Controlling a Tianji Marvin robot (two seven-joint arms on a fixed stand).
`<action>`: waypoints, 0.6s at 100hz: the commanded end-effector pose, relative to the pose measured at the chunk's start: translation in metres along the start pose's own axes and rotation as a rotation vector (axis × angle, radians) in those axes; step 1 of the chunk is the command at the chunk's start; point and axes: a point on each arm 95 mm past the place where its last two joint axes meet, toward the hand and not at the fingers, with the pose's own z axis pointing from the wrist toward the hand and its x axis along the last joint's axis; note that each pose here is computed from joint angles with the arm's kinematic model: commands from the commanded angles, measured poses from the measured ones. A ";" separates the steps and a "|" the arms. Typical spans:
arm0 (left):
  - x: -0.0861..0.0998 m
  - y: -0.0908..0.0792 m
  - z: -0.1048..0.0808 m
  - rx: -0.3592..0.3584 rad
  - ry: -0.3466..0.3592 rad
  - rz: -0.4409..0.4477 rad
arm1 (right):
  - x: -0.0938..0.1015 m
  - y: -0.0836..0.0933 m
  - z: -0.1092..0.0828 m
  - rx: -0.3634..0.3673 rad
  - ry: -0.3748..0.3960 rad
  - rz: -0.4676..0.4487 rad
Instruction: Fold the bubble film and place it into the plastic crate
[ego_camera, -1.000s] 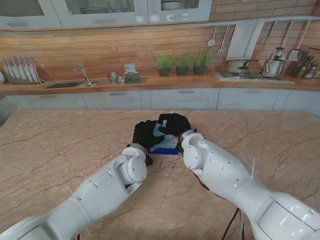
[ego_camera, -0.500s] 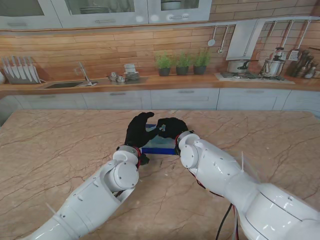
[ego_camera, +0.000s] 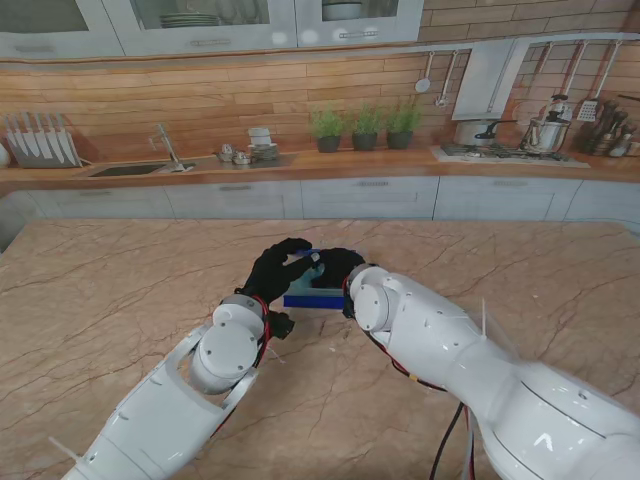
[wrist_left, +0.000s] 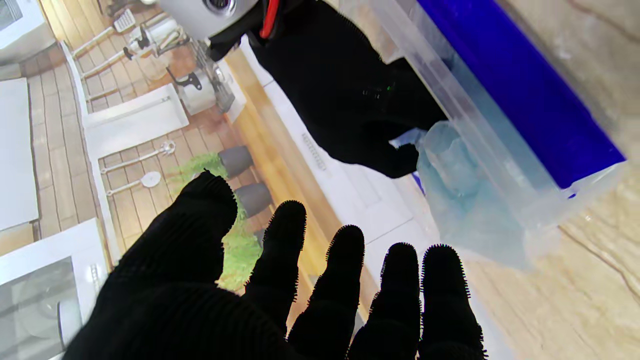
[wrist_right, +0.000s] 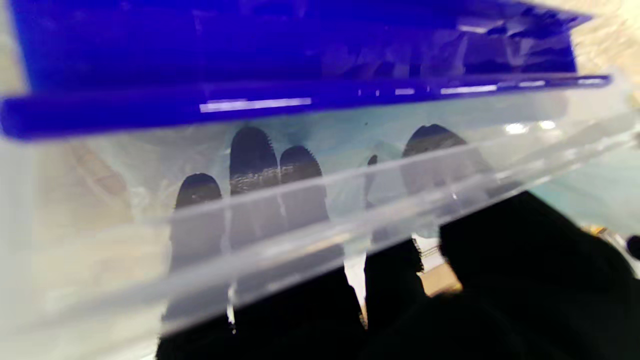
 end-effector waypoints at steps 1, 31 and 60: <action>-0.003 0.002 -0.001 -0.008 -0.004 0.031 | 0.000 -0.006 -0.001 0.012 0.005 -0.031; -0.004 0.013 0.006 -0.092 -0.042 0.043 | 0.002 -0.015 -0.002 0.030 -0.036 -0.138; -0.011 0.024 0.016 -0.147 -0.106 0.088 | 0.005 -0.010 -0.007 -0.003 -0.022 -0.076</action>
